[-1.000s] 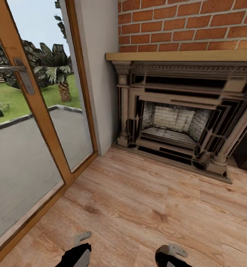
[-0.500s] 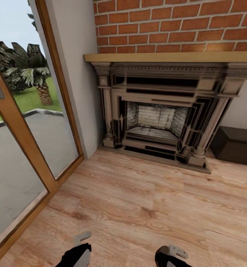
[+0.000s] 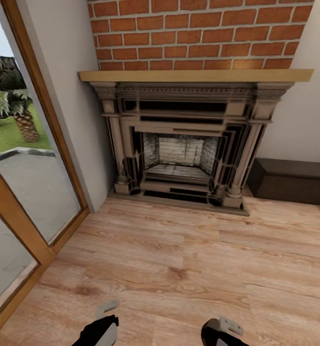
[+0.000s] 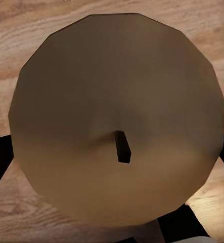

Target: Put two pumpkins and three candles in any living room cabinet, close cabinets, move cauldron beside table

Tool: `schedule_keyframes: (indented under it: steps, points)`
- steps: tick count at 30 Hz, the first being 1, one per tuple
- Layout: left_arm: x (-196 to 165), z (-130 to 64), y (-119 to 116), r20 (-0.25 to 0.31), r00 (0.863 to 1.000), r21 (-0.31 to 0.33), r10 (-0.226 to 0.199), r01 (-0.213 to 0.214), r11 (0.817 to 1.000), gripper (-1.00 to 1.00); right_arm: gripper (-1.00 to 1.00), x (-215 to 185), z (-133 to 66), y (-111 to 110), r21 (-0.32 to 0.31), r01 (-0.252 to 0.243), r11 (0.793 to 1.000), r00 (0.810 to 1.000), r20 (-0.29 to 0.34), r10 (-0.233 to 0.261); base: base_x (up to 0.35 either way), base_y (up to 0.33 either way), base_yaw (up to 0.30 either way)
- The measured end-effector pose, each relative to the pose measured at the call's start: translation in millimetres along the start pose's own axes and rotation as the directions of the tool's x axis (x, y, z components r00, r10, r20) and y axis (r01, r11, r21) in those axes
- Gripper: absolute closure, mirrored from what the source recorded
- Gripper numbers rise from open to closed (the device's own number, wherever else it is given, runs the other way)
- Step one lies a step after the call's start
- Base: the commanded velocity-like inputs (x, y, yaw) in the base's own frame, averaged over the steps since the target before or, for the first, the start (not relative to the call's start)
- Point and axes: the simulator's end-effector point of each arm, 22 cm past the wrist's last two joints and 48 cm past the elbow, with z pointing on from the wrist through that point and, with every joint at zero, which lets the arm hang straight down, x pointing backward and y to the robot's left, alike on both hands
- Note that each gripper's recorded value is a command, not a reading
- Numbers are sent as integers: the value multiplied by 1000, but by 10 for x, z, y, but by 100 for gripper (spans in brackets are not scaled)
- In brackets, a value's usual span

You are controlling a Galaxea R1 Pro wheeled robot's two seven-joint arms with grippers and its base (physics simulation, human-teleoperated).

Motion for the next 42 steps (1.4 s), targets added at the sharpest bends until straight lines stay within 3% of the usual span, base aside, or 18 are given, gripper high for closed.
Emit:
schedule_keyframes:
  steps: [22,34,42]
  points:
    - [-40,-26,-4,10,1000,3,-1,1,1000,-100,100,-38,-23,21,-4,-1,1000,1000,9,1,16,0,-278]
    - [-45,-43,-35,20,1000,7,21,-21,1000,-100,100,-43,-28,23,-5,-2,1000,1000,10,2,287,0,-50]
    - [-45,-44,-39,21,999,8,24,-24,1000,-100,100,-44,-27,11,-4,-3,1000,1000,10,3,323,0,-230]
